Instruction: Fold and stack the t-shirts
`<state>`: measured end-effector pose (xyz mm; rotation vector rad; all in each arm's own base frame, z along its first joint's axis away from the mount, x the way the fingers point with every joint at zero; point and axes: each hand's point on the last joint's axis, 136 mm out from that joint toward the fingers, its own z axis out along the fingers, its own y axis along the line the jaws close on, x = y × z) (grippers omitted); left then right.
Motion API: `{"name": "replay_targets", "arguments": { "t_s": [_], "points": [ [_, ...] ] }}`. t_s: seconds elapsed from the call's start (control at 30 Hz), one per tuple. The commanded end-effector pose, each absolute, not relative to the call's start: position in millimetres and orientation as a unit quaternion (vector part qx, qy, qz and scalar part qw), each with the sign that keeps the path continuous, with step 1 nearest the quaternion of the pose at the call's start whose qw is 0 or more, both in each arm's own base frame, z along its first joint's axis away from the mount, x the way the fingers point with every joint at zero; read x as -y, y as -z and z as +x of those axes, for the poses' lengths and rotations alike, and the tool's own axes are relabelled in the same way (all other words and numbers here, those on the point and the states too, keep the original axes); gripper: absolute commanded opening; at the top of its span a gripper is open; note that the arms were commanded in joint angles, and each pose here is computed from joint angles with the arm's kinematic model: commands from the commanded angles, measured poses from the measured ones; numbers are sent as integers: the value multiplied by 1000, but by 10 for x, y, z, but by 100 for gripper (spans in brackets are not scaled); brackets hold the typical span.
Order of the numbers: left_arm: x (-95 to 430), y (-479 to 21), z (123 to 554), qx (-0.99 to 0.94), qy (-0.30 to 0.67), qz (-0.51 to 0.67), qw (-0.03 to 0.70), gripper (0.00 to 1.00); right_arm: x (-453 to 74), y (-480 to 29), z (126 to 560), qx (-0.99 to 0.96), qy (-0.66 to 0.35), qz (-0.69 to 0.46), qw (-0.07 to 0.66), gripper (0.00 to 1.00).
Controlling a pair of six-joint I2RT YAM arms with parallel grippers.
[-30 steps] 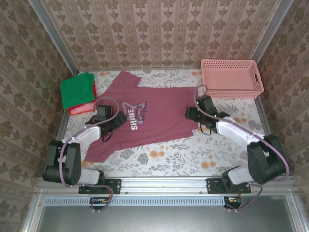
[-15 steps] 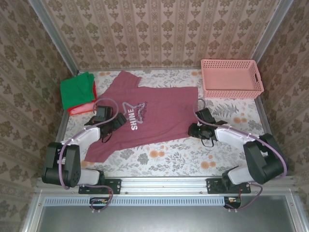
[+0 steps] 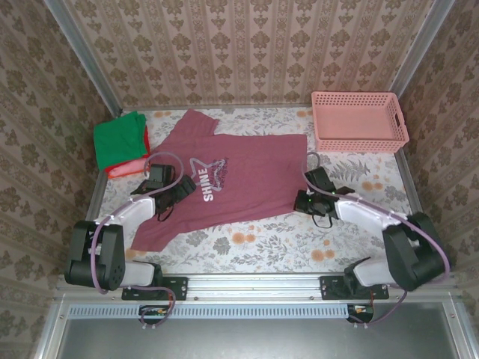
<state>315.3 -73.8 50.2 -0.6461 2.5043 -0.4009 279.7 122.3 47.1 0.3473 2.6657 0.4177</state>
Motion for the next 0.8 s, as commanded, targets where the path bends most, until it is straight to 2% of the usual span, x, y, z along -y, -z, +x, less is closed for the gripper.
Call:
{"name": "replay_targets", "arguments": {
  "t_s": [0.0, 0.4, 0.53, 0.6, 0.67, 0.77],
  "points": [
    [708, -536, 3128, -924, 144, -240, 261, 100, -1038, -448, 2510, -961, -122, 164, 188, 0],
    [722, -591, 3130, -924, 147, -236, 261, 100, -676, -526, 1763, -960, -77, 226, 142, 0],
    [729, -614, 3128, -924, 150, -235, 262, 100, -692, -448, 1596, -956, -94, 251, 123, 1],
    [741, -638, 3136, -923, 154, -234, 264, 100, -708, -413, 1581, -952, -106, 259, 127, 14],
    [751, -678, 3144, -921, 159, -233, 267, 100, -727, -456, 1649, -948, -116, 258, 143, 38],
    [751, -776, 3140, -920, 161, -228, 276, 100, -776, -589, 1848, -945, -128, 239, 181, 61]
  ]
}}
